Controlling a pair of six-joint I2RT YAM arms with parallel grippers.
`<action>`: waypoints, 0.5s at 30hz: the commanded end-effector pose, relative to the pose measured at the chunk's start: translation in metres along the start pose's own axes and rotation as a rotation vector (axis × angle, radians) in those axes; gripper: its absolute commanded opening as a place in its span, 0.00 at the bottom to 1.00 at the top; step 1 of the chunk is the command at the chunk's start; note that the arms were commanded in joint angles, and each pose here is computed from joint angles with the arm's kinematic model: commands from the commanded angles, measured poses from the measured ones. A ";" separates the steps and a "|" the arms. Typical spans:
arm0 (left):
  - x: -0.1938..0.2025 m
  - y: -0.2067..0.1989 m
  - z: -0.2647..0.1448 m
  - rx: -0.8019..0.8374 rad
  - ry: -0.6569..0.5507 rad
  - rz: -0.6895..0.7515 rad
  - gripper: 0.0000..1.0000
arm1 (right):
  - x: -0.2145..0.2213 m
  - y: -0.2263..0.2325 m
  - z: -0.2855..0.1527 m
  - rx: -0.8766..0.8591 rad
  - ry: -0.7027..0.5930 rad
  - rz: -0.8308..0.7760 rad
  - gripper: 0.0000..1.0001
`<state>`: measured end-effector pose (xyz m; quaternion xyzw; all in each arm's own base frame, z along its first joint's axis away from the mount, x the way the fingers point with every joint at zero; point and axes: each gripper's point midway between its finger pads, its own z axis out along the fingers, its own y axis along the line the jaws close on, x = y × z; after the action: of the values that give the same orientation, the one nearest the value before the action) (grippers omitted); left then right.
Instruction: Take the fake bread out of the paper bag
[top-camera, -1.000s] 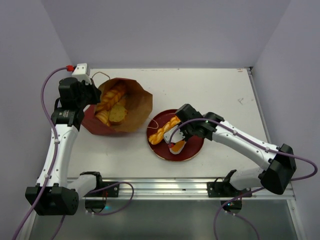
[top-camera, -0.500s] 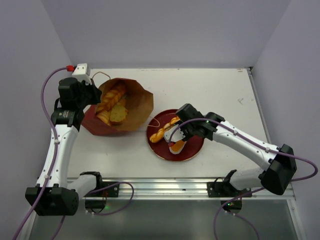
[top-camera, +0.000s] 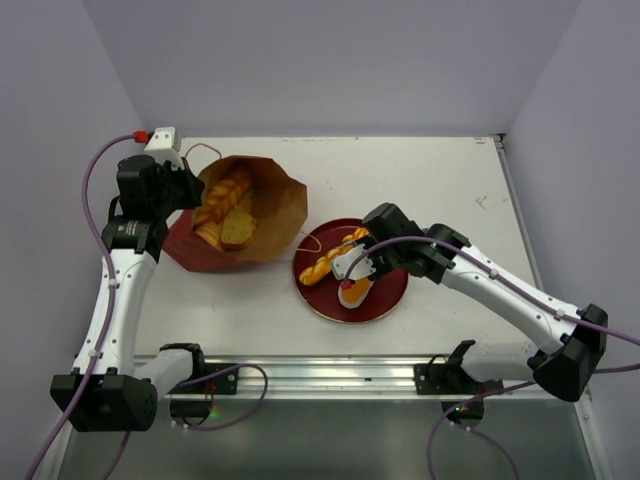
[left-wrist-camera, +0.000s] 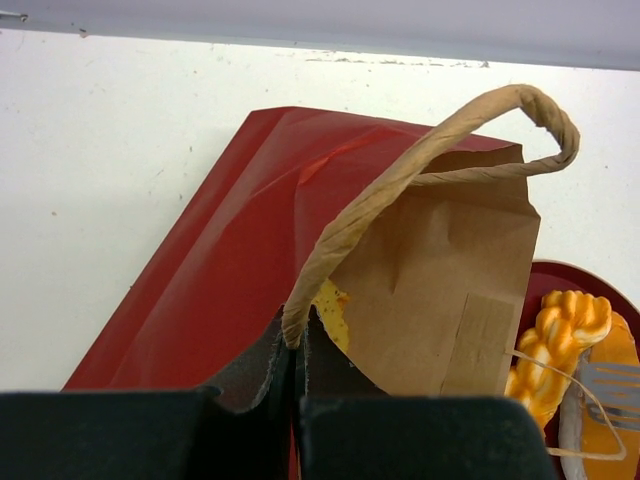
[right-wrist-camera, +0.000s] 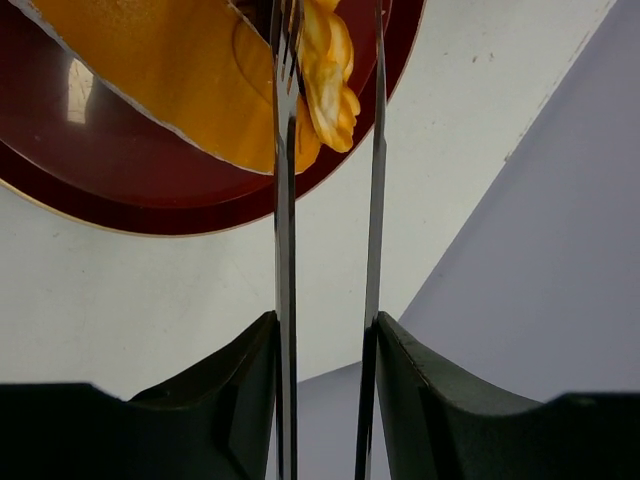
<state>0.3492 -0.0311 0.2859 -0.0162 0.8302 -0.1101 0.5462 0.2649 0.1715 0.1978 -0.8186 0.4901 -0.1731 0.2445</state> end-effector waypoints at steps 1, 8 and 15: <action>-0.013 -0.005 -0.005 0.032 -0.048 0.017 0.00 | 0.004 -0.012 -0.030 0.067 -0.026 0.069 0.44; -0.014 -0.008 -0.005 0.047 -0.047 0.021 0.00 | 0.016 -0.013 -0.058 0.114 -0.054 0.183 0.43; -0.010 -0.011 -0.008 0.068 -0.037 0.038 0.00 | 0.021 -0.027 -0.094 0.179 -0.117 0.296 0.41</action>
<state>0.3475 -0.0357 0.2850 -0.0065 0.8312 -0.1203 0.5427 0.2520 0.1399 0.2627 -0.7460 0.5600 -0.1551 0.3254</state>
